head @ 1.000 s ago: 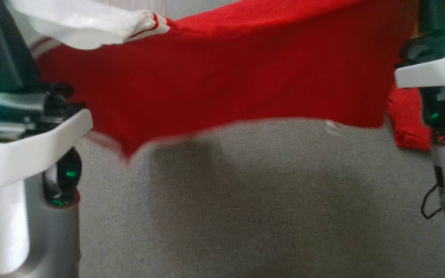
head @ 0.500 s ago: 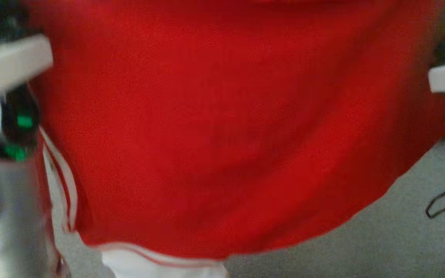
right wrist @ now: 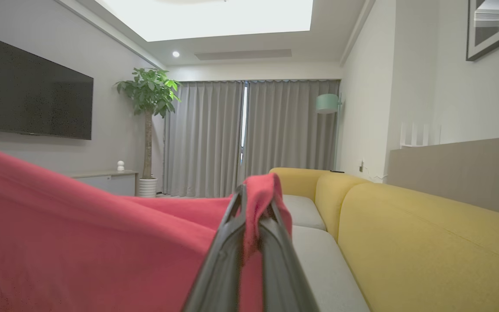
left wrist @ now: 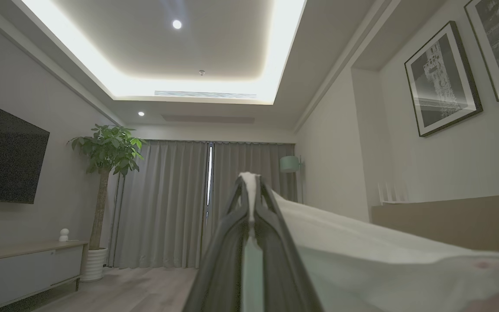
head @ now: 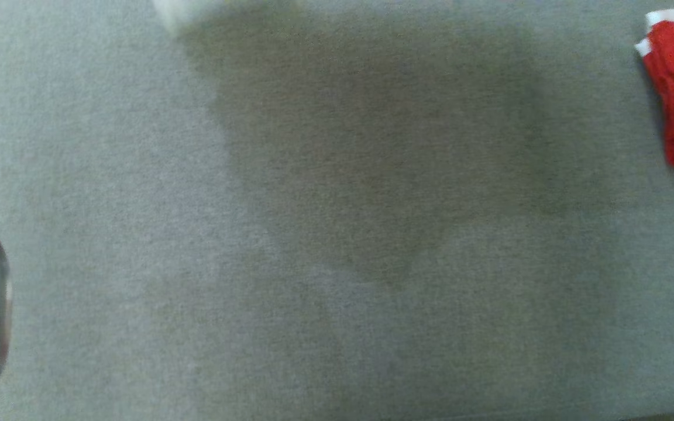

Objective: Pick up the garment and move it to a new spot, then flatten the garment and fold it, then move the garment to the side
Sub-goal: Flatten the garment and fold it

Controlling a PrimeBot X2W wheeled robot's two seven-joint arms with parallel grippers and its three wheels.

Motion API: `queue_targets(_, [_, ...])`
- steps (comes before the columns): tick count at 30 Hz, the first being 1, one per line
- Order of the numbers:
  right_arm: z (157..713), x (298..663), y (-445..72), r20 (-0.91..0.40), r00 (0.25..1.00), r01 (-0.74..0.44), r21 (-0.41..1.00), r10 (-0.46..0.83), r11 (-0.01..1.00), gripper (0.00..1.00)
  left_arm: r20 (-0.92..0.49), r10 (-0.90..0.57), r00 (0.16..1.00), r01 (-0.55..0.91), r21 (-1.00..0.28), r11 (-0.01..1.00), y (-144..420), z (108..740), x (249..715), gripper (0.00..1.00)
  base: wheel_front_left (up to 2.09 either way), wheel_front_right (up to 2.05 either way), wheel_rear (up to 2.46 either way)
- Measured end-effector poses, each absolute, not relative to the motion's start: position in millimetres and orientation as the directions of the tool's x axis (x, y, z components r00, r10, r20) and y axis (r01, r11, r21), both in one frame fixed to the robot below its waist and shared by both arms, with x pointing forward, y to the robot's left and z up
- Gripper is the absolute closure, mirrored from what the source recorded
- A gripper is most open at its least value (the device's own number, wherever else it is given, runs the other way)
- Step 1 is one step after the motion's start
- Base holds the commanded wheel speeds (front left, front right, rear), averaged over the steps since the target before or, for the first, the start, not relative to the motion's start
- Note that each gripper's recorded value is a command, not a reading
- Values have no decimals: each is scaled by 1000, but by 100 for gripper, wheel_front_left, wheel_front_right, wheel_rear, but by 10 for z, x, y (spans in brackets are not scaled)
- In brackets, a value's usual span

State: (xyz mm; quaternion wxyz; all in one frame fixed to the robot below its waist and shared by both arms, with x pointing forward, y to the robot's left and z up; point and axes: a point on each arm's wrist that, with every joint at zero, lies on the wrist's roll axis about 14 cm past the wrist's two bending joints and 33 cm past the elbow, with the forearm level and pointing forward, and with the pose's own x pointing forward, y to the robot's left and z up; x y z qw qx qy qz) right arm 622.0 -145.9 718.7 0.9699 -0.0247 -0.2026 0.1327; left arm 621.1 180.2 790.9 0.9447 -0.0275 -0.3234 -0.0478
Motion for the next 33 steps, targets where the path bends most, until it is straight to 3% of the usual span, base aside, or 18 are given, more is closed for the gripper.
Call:
queue_targets(6, [6912, 6474, -1468, 359, 900, -229, -91, 247, 969, 100, 576, -91, 812, 99, 17, 995, 1831, 7732, 6369, 100, 0, 0, 0])
queue_targets(13, [5828, 6567, -1467, 101, 966, -234, -61, 240, 970, 100, 392, -125, 912, 126, 21, 992, 1755, 6820, 6456, 100, 0, 0, 0])
queue_targets(21, [4609, 5980, -1634, -297, 930, -247, -60, 219, 967, 100, 145, -133, 980, 137, -16, 990, 1774, 5614, 5907, 100, 0, 0, 0])
queue_targets(29, [4396, 5294, -1715, -465, 846, -332, -81, 259, 940, 100, 66, -143, 988, 148, -86, 985, 1760, 5157, 5005, 100, 0, 0, 0])
queue_targets(33, [4491, 5116, -1774, -467, 841, -349, -78, 275, 934, 100, 67, -167, 984, 173, -83, 982, 1718, 5157, 4692, 100, 0, 0, 0])
